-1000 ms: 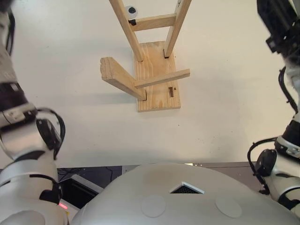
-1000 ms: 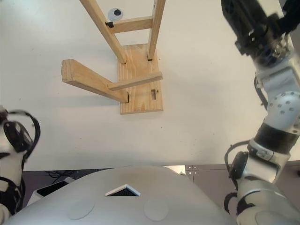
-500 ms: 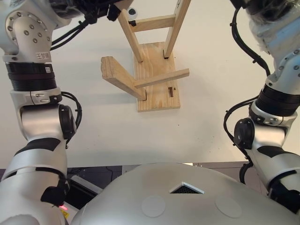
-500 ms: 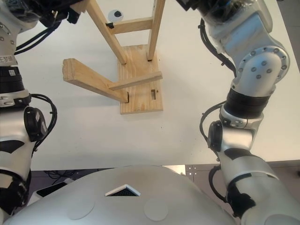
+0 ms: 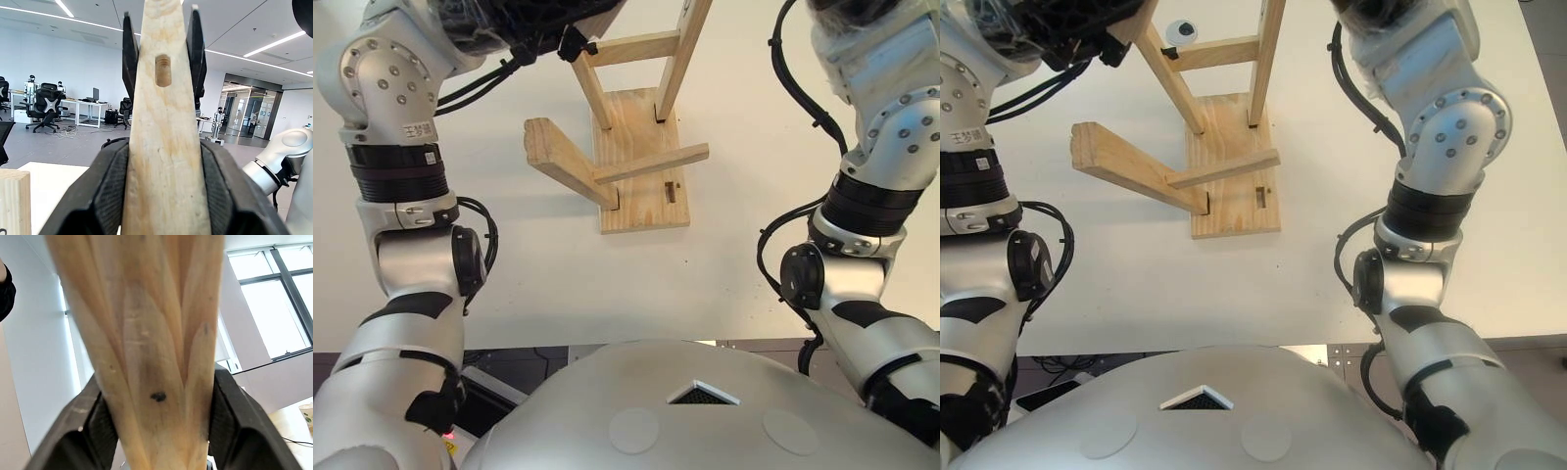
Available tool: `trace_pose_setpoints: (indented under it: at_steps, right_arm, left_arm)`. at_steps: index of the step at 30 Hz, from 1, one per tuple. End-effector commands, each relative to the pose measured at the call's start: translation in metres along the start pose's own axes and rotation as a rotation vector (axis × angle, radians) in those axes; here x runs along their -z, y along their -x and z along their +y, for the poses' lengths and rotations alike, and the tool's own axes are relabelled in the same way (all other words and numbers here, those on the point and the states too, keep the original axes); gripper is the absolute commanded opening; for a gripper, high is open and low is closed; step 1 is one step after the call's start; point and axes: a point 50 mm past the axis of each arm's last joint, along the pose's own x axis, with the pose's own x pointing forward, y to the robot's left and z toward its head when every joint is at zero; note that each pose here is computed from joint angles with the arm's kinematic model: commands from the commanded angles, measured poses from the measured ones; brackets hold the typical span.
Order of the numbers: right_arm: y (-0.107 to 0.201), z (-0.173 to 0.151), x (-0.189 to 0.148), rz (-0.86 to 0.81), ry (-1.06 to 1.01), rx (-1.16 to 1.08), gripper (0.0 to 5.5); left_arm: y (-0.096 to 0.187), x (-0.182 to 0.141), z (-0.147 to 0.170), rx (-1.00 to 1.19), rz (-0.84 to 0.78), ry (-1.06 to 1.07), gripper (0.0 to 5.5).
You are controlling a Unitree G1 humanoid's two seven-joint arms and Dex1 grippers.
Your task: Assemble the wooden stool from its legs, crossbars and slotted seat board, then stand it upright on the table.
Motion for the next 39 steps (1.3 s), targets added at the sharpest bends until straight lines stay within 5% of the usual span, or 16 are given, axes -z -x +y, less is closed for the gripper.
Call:
trace_pose_setpoints:
  at_steps: [1,3,13,20,28,39]
  right_arm:
    - [-0.005,0.002,-0.002,-0.019,0.009,-0.018,2.12]
    - [-0.005,0.001,-0.002,-0.020,0.014,-0.019,2.11]
    - [0.008,-0.013,0.000,0.122,0.191,0.024,2.05]
    - [0.061,-0.035,0.016,0.270,0.197,0.163,2.05]
    - [0.131,-0.047,0.051,0.432,0.104,0.323,2.05]
    - [0.145,-0.033,0.073,0.455,0.062,0.333,2.05]
  left_arm:
    - [-0.001,0.001,-0.002,0.012,0.008,-0.003,2.01]
    - [-0.002,0.001,0.008,-0.086,0.045,-0.014,2.01]
    - [0.021,-0.001,0.016,-0.122,0.208,0.001,3.73]
    - [0.043,-0.018,0.005,-0.192,0.209,-0.014,4.72]
    - [0.068,-0.038,-0.015,-0.171,0.207,0.005,4.77]
    - [0.075,-0.035,-0.007,-0.231,0.174,0.010,4.77]
